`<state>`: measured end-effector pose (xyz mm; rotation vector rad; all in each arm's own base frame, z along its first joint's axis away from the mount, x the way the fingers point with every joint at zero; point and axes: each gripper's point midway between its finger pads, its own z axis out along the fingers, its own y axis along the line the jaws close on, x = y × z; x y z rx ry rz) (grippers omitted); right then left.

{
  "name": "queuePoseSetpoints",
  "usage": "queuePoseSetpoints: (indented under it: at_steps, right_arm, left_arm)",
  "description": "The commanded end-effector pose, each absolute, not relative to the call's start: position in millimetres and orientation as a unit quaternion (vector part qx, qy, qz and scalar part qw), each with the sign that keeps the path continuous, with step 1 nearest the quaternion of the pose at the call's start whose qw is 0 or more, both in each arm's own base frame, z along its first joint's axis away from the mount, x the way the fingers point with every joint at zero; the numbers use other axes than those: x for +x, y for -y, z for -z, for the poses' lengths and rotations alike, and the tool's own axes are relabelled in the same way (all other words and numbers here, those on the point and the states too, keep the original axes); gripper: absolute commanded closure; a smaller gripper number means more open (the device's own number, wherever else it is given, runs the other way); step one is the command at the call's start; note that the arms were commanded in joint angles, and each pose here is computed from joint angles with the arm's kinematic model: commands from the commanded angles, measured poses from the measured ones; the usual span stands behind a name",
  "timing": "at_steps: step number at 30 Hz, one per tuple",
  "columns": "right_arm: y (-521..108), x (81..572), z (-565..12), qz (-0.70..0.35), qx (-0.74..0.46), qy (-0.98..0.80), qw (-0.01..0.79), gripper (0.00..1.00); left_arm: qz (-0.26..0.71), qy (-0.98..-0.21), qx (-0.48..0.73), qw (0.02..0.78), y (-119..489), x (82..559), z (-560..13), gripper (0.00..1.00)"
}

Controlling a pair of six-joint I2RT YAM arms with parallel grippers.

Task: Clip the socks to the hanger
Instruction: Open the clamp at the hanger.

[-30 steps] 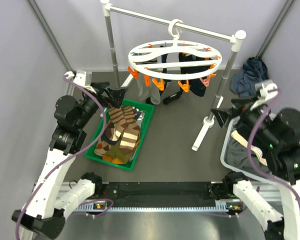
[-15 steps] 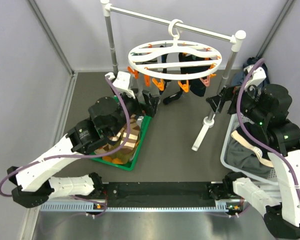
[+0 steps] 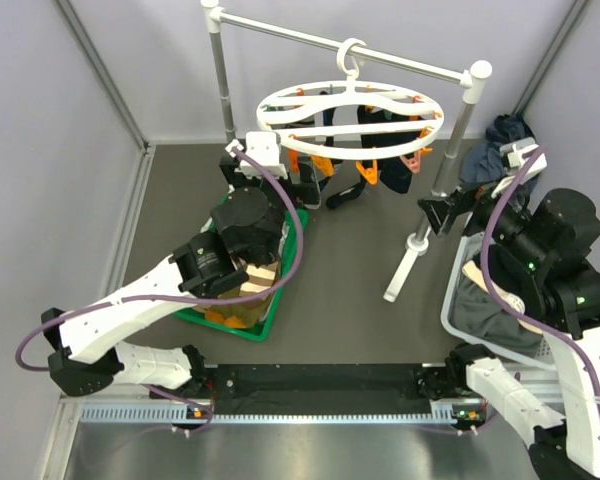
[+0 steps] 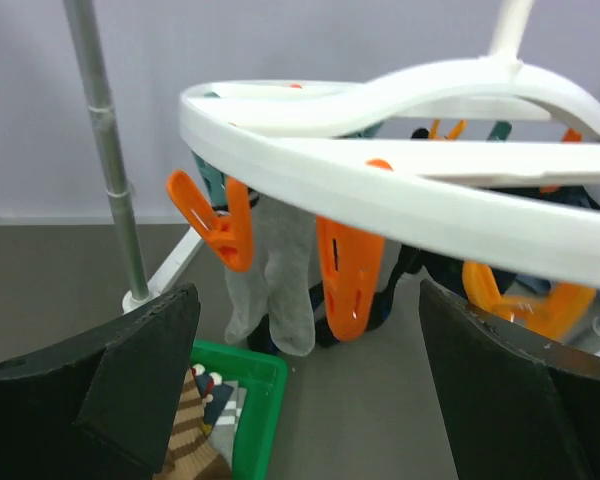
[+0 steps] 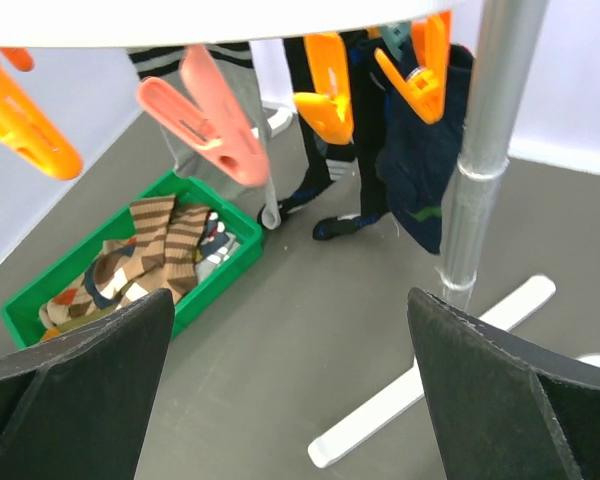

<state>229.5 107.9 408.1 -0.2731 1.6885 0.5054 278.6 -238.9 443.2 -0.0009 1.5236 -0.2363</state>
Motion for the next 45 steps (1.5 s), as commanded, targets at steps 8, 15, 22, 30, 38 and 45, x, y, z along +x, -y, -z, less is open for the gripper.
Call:
queuePoseSetpoints:
  at_steps: [8, 15, 22, 30, 38, 45]
  right_arm:
    - [-130.1, 231.2, -430.4, -0.252, -0.186, -0.675, 0.668, 0.01]
    - [-135.4, 234.5, -436.4, -0.259, -0.200, -0.658, 0.678, 0.01]
    - [-144.7, 246.3, -439.1, -0.274, -0.211, -0.648, 0.678, 0.04]
    - [-154.3, 268.2, -429.6, -0.276, -0.227, -0.645, 0.675, 0.14]
    - [-166.5, 275.1, -434.0, -0.283, -0.270, -0.614, 0.685, 0.25]
    - [-162.5, 286.5, -442.7, -0.266, -0.260, -0.616, 0.694, 0.32]
  left_arm:
    - [0.100, -0.664, -0.098, 0.735, 189.4, 329.9, -458.3, 0.08]
    - [0.076, -0.658, -0.118, 0.740, 158.3, 360.8, -460.6, 0.08]
    - [0.063, -0.668, -0.119, 0.732, 140.5, 394.4, -451.8, 0.08]
    - [0.072, -0.680, -0.126, 0.719, 121.0, 425.0, -441.2, 0.08]
    - [0.069, -0.681, -0.123, 0.719, 113.2, 442.9, -445.0, 0.08]
    - [0.069, -0.692, -0.115, 0.710, 113.3, 457.5, -436.5, 0.08]
